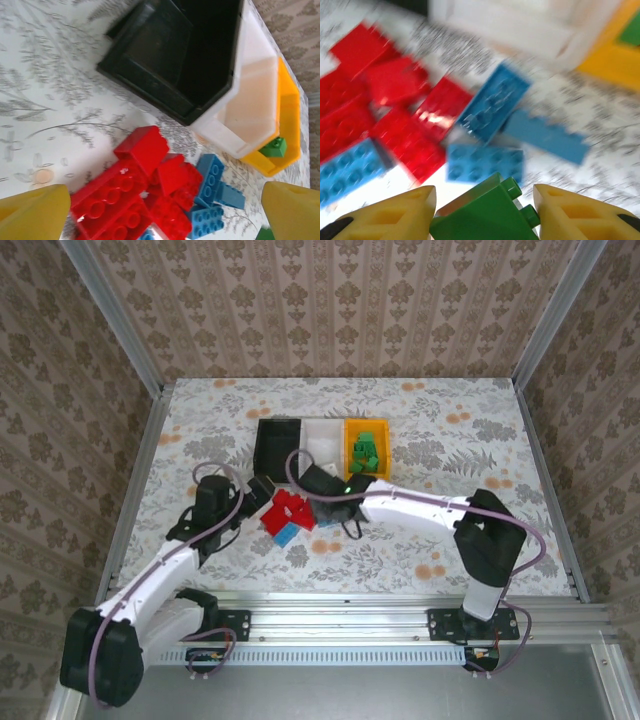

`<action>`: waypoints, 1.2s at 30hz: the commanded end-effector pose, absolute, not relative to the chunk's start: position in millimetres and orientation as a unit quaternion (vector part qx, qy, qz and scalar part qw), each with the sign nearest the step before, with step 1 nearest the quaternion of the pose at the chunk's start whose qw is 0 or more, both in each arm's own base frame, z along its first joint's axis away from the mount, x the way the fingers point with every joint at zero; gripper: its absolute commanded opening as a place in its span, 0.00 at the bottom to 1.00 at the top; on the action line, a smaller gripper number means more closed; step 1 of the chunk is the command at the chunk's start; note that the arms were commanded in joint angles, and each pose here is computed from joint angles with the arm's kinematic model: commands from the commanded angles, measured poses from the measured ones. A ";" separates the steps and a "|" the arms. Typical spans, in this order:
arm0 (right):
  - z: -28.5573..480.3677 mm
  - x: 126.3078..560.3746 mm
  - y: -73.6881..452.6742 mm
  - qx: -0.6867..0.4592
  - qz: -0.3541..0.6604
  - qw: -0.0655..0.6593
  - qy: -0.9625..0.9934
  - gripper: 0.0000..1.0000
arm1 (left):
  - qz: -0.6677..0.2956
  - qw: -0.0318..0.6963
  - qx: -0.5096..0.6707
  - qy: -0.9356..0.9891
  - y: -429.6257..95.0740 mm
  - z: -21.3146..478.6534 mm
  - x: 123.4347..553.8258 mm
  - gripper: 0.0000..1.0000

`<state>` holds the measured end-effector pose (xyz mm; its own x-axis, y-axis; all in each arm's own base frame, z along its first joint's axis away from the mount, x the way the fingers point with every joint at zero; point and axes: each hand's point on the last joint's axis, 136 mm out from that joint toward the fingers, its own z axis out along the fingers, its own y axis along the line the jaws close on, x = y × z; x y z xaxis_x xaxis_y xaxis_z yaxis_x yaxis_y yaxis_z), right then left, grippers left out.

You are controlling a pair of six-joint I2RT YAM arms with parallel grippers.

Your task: Sort the legos into containers by color

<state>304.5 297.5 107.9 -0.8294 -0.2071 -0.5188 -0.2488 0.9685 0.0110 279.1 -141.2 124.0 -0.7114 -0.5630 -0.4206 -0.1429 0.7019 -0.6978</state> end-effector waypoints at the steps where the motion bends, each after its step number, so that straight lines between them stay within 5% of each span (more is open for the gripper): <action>1: 145.4 346.6 268.2 -0.097 0.028 0.306 0.947 0.50 | -0.362 0.336 -0.164 0.854 -166.3 153.4 293.9 1.00; 14: 120.5 484.8 210.5 -0.007 0.024 0.277 0.961 0.50 | -0.369 0.323 -0.138 0.860 -190.6 162.0 313.9 1.00; 24: 103.5 507.5 198.3 -0.002 0.020 0.260 0.965 0.57 | -0.363 0.319 -0.135 0.865 -191.1 156.8 315.2 1.00; 36: 143.1 491.7 201.7 -0.009 0.023 0.292 0.956 0.65 | -0.350 0.325 -0.124 0.870 -186.6 158.9 310.4 1.00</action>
<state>504.5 197.6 103.8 -0.8591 0.0123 -0.5117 -0.0055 0.9994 0.0332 310.8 -185.7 143.6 -0.7673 -0.4700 -0.4364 -0.0357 0.7106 -0.7027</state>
